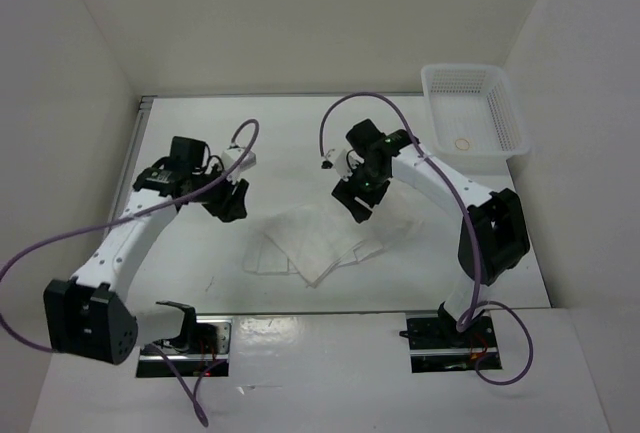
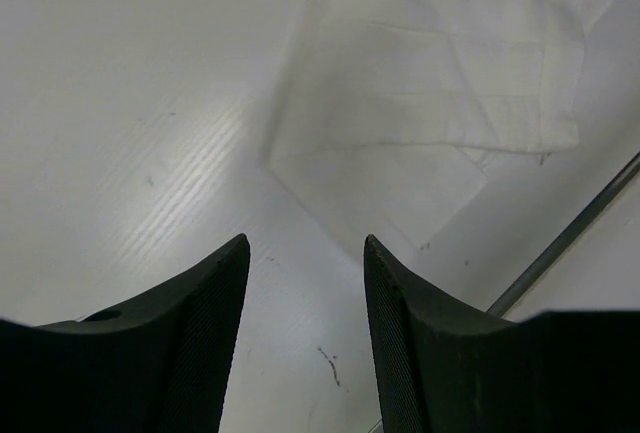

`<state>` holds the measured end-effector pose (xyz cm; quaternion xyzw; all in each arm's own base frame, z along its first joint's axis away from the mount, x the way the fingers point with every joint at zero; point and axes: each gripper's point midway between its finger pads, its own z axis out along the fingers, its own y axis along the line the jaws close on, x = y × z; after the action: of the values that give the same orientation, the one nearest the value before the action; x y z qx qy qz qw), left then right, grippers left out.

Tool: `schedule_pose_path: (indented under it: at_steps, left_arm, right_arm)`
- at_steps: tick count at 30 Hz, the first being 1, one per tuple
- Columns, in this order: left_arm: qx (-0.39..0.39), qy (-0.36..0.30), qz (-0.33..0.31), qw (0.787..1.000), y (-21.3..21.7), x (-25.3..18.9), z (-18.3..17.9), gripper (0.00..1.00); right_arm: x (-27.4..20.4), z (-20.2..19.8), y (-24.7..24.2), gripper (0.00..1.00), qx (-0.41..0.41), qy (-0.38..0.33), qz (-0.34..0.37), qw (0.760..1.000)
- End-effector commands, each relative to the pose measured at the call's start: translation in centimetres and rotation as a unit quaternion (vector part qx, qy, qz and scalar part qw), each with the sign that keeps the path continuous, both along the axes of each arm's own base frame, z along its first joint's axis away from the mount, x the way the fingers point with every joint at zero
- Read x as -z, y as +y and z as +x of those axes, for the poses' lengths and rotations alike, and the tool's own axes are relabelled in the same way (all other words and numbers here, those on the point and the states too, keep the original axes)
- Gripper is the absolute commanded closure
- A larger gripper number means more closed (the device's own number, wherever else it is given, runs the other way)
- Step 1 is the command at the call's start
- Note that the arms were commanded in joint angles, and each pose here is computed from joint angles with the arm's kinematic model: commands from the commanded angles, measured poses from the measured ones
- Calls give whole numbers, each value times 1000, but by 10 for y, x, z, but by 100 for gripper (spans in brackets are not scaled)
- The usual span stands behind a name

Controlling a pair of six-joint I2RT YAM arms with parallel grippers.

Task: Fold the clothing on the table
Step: Fold the skirt

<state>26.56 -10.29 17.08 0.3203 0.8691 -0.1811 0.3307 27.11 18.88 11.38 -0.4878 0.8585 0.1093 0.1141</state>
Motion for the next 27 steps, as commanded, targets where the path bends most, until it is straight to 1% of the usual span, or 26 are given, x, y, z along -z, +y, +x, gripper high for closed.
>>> schedule_pose_path:
  at_steps: [1, 3, 6, 9, 10, 12, 15, 20, 22, 23, 24, 26, 27]
  left_arm:
    - [43, 57, 5, 997, -24, 30, -2, 44]
    - [51, 68, 20, 996, -28, 41, 1, 44]
    - [68, 51, 35, 996, -42, 42, 11, 45]
    - [78, 37, 63, 994, -51, 47, 17, 46]
    - [91, 32, 70, 993, -56, 48, 14, 46]
    - [92, 25, 89, 991, -57, 56, 13, 47]
    - [105, 22, 102, 989, -63, 65, 7, 47]
    - [130, 17, 124, 984, -74, 77, -5, 47]
    - [147, -1, 143, 979, -78, 80, -6, 47]
    - [149, 2, 152, 977, -76, 85, -9, 47]
    - [150, -10, 163, 975, -76, 84, -6, 47]
    - [152, -16, 172, 973, -75, 87, -5, 49]
    - [155, -23, 171, 973, -75, 86, -5, 49]
  right_arm:
    - [-14, 27, 18, 26, 40, -71, 43, 996]
    - [-12, 25, 16, 26, 47, -72, 41, 996]
    - [-13, 34, 7, 26, 64, -98, 19, 993]
    - [-21, 45, -3, 26, 103, -116, 23, 988]
    - [-21, 51, -14, 26, 120, -117, 22, 986]
    - [-22, 58, -23, 26, 149, -114, 29, 982]
    - [-22, 70, -49, 26, 192, -116, 22, 974]
    - [-12, 76, -93, 26, 277, -89, 3, 957]
    - [-5, 71, -103, 26, 288, -63, -7, 956]
    - [-1, 69, -106, 26, 292, -51, -8, 955]
    - [-4, 69, -106, 26, 292, -51, -8, 955]
    - [7, 61, -108, 26, 291, -26, -23, 956]
    - [4, 64, -107, 26, 291, -30, -20, 956]
